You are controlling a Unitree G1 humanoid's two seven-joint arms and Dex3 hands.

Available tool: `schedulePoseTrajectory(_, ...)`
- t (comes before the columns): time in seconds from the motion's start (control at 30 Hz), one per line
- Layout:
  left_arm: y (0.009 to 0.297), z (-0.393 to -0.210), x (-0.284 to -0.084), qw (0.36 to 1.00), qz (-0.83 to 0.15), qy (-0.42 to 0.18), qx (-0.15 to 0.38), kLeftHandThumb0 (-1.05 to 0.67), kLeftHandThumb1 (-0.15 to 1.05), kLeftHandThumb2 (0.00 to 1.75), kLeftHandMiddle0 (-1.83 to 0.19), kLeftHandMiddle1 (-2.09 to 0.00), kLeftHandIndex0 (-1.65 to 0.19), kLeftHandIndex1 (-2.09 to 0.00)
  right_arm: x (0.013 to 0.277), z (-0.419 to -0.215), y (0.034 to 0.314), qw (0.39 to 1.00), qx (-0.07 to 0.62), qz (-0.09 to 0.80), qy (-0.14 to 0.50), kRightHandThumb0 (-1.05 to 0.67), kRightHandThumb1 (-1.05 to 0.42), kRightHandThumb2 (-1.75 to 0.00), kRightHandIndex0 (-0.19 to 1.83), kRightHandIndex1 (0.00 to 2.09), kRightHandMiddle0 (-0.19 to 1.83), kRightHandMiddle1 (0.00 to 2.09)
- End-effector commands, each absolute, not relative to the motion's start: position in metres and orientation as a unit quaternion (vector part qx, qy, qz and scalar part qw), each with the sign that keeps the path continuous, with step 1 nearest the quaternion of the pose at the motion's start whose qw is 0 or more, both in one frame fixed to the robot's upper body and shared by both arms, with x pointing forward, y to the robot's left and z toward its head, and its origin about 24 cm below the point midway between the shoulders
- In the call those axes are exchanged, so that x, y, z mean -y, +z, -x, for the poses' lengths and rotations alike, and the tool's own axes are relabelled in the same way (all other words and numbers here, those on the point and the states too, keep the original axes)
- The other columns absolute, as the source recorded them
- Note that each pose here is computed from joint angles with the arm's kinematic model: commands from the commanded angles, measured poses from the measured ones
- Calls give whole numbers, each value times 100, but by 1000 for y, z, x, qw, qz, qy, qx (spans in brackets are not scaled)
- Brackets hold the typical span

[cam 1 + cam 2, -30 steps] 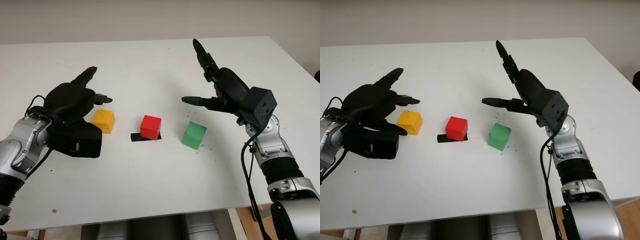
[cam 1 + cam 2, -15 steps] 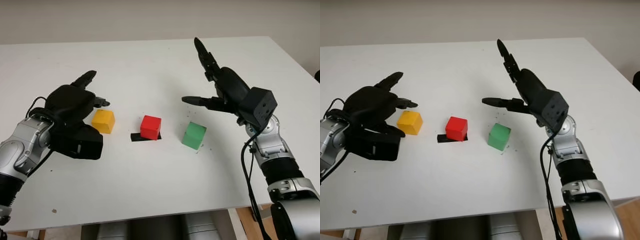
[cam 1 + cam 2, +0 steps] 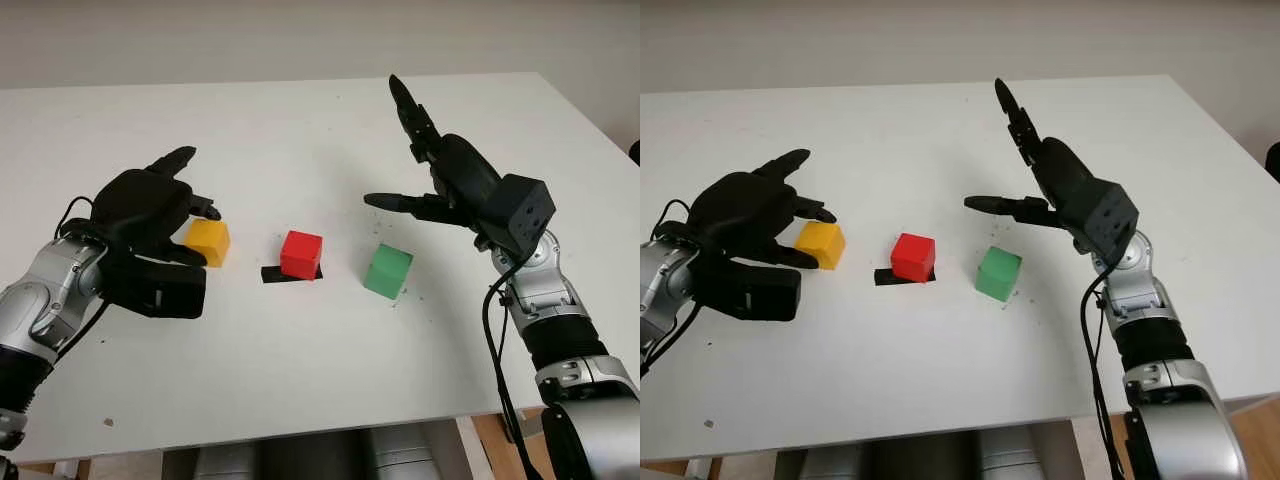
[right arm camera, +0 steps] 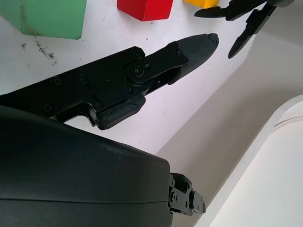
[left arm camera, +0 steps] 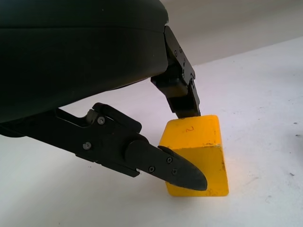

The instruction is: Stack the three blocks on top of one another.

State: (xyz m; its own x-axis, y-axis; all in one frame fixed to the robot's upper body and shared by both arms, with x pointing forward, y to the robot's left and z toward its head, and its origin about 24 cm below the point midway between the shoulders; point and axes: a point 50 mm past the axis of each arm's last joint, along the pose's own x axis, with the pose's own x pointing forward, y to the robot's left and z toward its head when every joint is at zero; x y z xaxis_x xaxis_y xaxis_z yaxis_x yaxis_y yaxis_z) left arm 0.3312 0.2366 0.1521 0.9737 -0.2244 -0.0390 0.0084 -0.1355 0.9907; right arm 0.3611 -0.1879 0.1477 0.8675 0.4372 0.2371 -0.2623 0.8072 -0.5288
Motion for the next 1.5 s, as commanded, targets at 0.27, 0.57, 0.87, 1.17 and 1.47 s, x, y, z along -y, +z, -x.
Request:
schedulePoseTrajectory(0.27, 152, -333, -237, 640, -760, -81, 73, -51, 103, 5, -4, -6, -38, -117, 194, -362, 150, 938, 172, 242, 179, -70, -94, -5, -19, 0, -19, 3)
schedulePoseTrajectory(0.57, 150, -333, -236, 622, -775, -85, 75, -50, 100, 5, -8, -7, -40, -120, 190, -361, 143, 951, 164, 199, 172, -69, -94, -5, -19, 0, -19, 2)
schedulePoseTrajectory(0.87, 159, -329, -233, 694, -706, -95, 103, -42, 100, 5, -12, -6, -38, -131, 189, -359, 136, 961, 157, 150, 169, -65, -98, -6, -19, 0, -19, 0)
schedulePoseTrajectory(1.17, 192, -329, -226, 741, -649, -131, 116, -40, 105, 12, -9, -5, -27, -154, 187, -356, 133, 961, 158, 152, 168, -64, -98, -6, -19, 0, -19, 2)
schedulePoseTrajectory(1.47, 209, -338, -218, 782, -581, -190, 124, -39, 105, 7, -11, -6, -28, -156, 185, -355, 131, 962, 153, 149, 169, -64, -99, -6, -19, 0, -19, 2)
